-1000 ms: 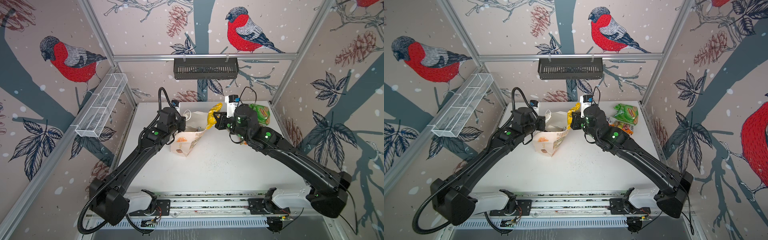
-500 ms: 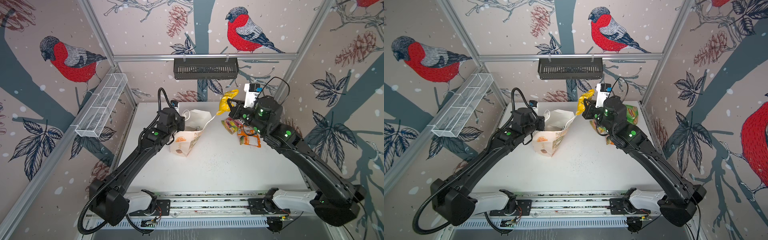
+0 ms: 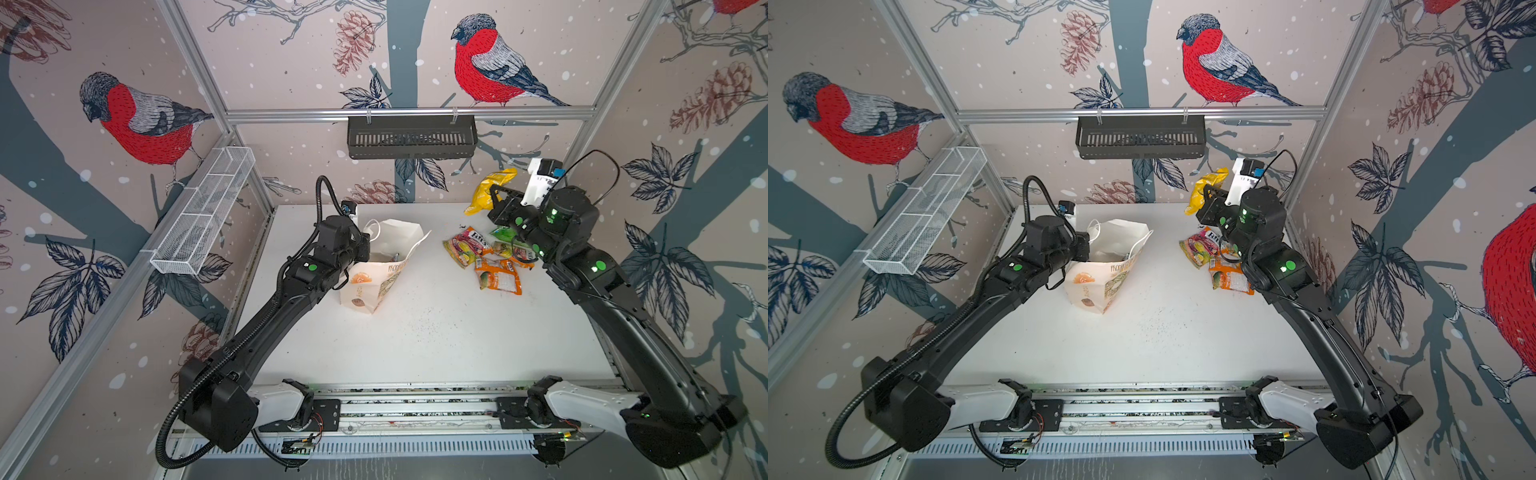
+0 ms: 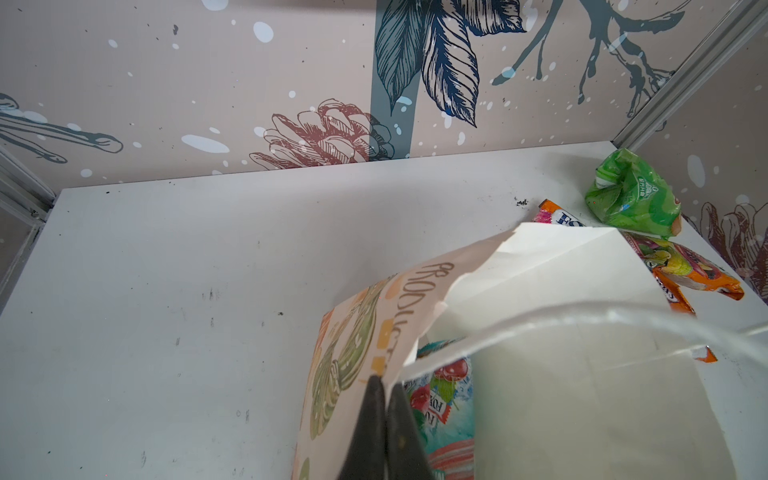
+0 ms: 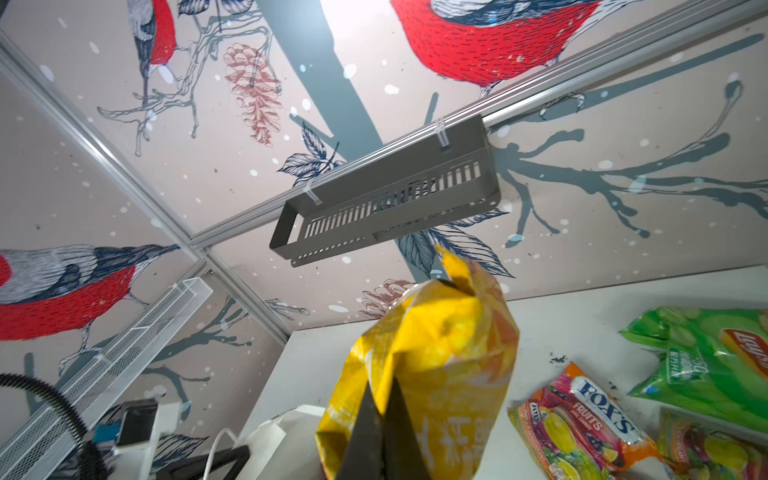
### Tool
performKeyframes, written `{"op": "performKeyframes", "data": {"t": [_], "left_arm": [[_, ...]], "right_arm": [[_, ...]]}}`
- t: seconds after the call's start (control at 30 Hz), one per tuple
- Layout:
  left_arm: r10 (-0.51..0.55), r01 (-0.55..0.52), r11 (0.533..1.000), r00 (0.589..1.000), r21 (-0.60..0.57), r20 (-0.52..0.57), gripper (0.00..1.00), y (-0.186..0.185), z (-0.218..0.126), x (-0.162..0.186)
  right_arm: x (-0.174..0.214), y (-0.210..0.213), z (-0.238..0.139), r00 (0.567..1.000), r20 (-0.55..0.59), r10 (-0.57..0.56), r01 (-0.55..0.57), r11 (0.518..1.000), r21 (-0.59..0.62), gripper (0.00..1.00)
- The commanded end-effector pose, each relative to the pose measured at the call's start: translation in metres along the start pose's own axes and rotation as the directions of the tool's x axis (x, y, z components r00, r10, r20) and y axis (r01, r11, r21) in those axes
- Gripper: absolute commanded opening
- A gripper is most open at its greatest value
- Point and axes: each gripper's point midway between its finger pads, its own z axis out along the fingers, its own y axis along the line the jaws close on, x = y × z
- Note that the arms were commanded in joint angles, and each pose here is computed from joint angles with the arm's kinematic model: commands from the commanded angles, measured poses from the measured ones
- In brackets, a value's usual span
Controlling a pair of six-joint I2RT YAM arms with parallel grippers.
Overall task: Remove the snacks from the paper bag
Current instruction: 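Carry the yellow packet toward the snack pile with the right gripper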
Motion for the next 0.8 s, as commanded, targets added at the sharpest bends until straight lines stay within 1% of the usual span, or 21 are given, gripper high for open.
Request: {"op": "performKeyframes", "data": {"t": [0.0, 0.23, 0.3, 0.33, 0.37, 0.47, 0.53, 0.57, 0.77], "left_arm": [[0.004, -0.004, 1.000, 0.999, -0.005, 0.040, 0.00, 0.001, -0.002, -0.010], [0.004, -0.004, 1.000, 0.999, -0.011, 0.044, 0.01, 0.002, -0.003, -0.011], [0.004, -0.002, 1.000, 0.999, -0.022, 0.048, 0.27, 0.004, -0.005, -0.012], [0.003, -0.001, 1.000, 0.999, -0.027, 0.051, 0.42, 0.005, -0.005, -0.012], [0.002, -0.001, 0.999, 0.999, -0.032, 0.053, 0.53, 0.006, -0.006, -0.012], [0.007, -0.005, 0.999, 0.998, -0.036, 0.060, 0.68, 0.007, -0.008, -0.014], [0.010, -0.007, 0.999, 0.998, -0.038, 0.066, 0.75, 0.007, -0.010, -0.014], [0.010, -0.007, 0.999, 0.998, -0.042, 0.070, 0.78, 0.008, -0.011, -0.015], [0.018, -0.015, 0.999, 0.997, -0.033, 0.070, 0.80, 0.007, -0.010, -0.014]], "right_arm": [[-0.007, -0.004, 0.005, 0.999, 0.022, 0.030, -0.030, 0.999, -0.012, 0.00], [0.008, -0.033, 0.024, 1.000, -0.008, 0.016, -0.016, 0.996, 0.087, 0.00], [0.013, -0.036, 0.028, 1.000, -0.021, 0.013, -0.011, 0.996, 0.091, 0.00], [0.015, -0.037, 0.030, 1.000, -0.026, 0.012, -0.009, 0.995, 0.094, 0.00], [0.018, -0.038, 0.032, 0.999, -0.032, 0.008, -0.005, 0.995, 0.096, 0.00], [0.025, -0.041, 0.035, 0.999, -0.051, 0.001, 0.004, 0.994, 0.107, 0.00], [0.028, -0.046, 0.035, 0.998, -0.063, -0.001, 0.009, 0.993, 0.119, 0.00], [0.041, -0.051, 0.044, 0.995, -0.096, 0.000, 0.013, 0.991, 0.132, 0.00], [0.064, -0.070, 0.053, 0.988, -0.157, 0.008, 0.018, 0.986, 0.166, 0.00]]}}
